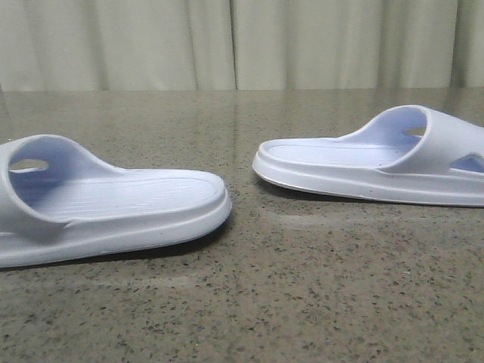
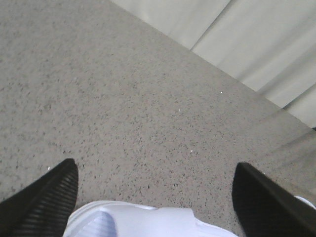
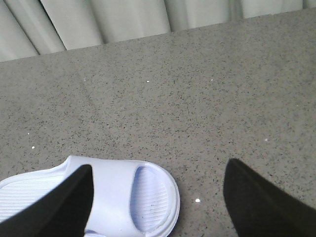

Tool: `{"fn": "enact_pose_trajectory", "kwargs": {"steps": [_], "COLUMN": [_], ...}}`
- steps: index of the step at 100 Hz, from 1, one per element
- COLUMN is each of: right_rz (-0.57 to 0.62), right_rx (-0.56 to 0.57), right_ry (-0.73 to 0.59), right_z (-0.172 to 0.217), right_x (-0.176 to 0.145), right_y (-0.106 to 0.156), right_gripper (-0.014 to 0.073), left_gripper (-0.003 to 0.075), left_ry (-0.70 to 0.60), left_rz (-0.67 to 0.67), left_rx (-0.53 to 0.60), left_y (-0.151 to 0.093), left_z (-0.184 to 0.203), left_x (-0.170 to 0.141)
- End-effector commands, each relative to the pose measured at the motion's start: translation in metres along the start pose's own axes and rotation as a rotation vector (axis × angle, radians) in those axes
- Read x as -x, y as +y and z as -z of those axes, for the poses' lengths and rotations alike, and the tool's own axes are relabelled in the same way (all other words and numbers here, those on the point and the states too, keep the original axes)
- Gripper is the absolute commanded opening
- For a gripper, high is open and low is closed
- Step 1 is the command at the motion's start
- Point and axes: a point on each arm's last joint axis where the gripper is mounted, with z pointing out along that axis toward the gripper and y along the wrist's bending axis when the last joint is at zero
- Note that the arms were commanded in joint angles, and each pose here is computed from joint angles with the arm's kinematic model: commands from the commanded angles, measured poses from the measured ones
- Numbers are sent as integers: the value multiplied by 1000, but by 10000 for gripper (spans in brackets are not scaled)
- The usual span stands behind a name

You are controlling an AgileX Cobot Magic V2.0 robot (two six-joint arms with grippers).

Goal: Insert blue slippers together front up
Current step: 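Grasp the slipper rims, left gripper on its slipper, right on the other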

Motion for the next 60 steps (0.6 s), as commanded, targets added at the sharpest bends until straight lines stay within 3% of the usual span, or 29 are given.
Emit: {"fn": "enact_pose_trajectory", "kwargs": {"steps": [1, 29, 60], "right_rz": [-1, -1, -1], "right_rx": [13, 14, 18], "right_ry": [-100, -103, -130], "right_z": [0, -3, -2], "right_x": [18, 19, 21], "right_y": [3, 3, 3], "right_gripper": [477, 477, 477], "left_gripper": [570, 570, 570], "left_ry": [-67, -49, 1], "left_rz": [93, 181, 311], "left_rx": [5, 81, 95], "left_y": [3, 29, 41], "left_z": [-2, -13, -18], "left_x": [5, -21, -40]}}
